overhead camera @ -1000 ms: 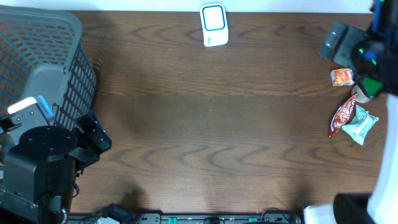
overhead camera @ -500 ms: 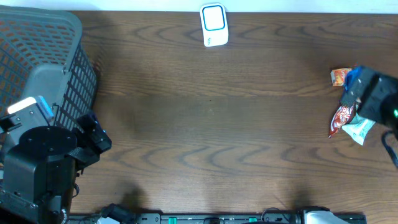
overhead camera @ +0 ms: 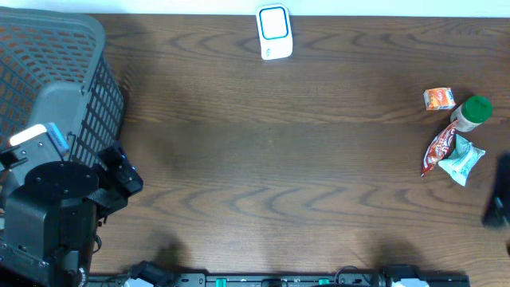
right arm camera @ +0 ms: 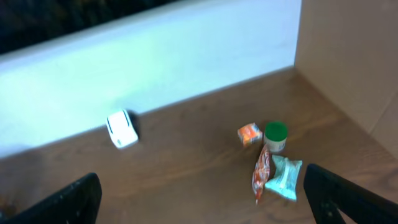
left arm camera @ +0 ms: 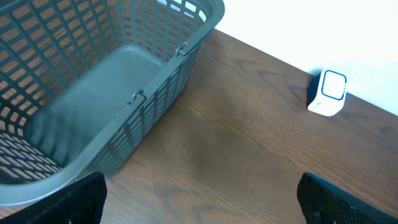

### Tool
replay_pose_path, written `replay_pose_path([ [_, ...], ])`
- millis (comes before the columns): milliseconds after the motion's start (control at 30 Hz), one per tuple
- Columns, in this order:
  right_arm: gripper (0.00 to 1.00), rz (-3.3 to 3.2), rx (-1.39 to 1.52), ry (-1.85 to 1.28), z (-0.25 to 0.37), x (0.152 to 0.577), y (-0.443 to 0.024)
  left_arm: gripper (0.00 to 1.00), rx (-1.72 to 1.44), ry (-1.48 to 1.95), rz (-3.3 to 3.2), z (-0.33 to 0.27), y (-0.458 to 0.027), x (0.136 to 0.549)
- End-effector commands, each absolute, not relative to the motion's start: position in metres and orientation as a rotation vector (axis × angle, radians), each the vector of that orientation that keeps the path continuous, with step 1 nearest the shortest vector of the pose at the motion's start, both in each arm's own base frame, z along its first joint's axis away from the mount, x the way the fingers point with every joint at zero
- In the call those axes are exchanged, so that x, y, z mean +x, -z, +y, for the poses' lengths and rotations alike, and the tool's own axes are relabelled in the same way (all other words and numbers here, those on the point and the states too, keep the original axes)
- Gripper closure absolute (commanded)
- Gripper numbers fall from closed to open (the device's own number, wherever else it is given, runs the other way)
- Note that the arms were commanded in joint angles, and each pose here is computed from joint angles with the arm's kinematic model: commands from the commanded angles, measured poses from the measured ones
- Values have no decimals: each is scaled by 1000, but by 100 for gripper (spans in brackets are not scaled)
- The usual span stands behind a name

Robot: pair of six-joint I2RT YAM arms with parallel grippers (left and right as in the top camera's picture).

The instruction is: Scan the item barcode

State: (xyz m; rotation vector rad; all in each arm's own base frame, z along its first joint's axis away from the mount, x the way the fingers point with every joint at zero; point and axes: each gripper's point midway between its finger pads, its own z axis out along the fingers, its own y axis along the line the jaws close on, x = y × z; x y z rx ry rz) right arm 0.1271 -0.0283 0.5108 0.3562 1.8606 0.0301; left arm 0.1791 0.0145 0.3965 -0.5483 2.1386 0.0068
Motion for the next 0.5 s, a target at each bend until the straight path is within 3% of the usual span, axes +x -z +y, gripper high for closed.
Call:
replay_pose_path([
  [0, 1, 1798, 354, -8, -33, 107, -515, 2, -562, -16, 2131, 17, -398, 179],
  [233, 1, 1679, 337, -23, -35, 68, -504, 2, -562, -16, 2131, 17, -398, 179],
  [467, 1, 1586, 334, -42, -35, 63, -474, 2, -562, -16, 2131, 17, -398, 179],
])
